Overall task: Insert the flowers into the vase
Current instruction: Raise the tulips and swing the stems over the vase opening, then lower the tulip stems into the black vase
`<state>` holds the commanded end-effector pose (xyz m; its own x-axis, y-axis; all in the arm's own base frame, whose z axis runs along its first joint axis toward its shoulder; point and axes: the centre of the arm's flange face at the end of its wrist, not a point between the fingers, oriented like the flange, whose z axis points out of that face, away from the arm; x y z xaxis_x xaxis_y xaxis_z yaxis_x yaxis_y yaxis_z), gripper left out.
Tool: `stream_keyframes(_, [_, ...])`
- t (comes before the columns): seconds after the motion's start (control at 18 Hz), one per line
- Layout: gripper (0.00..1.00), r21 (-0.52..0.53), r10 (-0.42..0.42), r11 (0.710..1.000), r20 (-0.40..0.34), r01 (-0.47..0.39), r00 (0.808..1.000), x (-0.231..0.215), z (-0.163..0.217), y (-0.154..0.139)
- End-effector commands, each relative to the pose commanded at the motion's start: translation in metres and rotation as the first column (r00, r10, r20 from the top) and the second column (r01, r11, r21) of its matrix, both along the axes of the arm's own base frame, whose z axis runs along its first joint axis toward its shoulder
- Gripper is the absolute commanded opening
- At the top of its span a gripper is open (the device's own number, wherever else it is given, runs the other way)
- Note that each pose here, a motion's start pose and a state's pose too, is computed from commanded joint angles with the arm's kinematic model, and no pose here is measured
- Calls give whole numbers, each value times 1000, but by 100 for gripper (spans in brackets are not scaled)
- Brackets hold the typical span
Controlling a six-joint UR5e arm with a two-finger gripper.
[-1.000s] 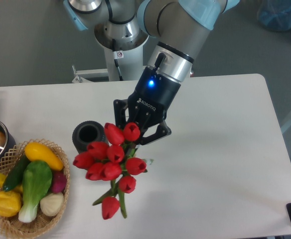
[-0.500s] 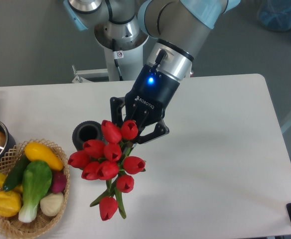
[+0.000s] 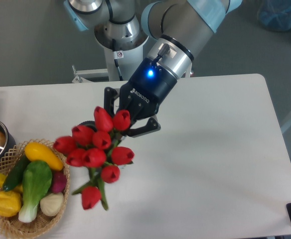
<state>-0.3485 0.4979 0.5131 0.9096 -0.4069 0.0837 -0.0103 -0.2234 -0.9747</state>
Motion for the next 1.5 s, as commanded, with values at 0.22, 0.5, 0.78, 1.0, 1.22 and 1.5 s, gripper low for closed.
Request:
stream_keyframes(0.22, [4,115,-42,993,54,35,998,9,-6,-34])
stream_keyframes(0.5, [7,147,-14,989,67,5,998,23,2,-69])
stream_keyframes(0.78, [7,161,-4,987,34,-2,999,19,2,-74])
stream_keyframes(1.0, [7,153,3,988,35,-8,999,25,-1,-79])
stream_keyframes(1.22, [7,146,3,989,38,-9,999,38,-9,-85])
stream_keyframes(1.5, [7,129,12,992,34,-17,999,53,-17,-92])
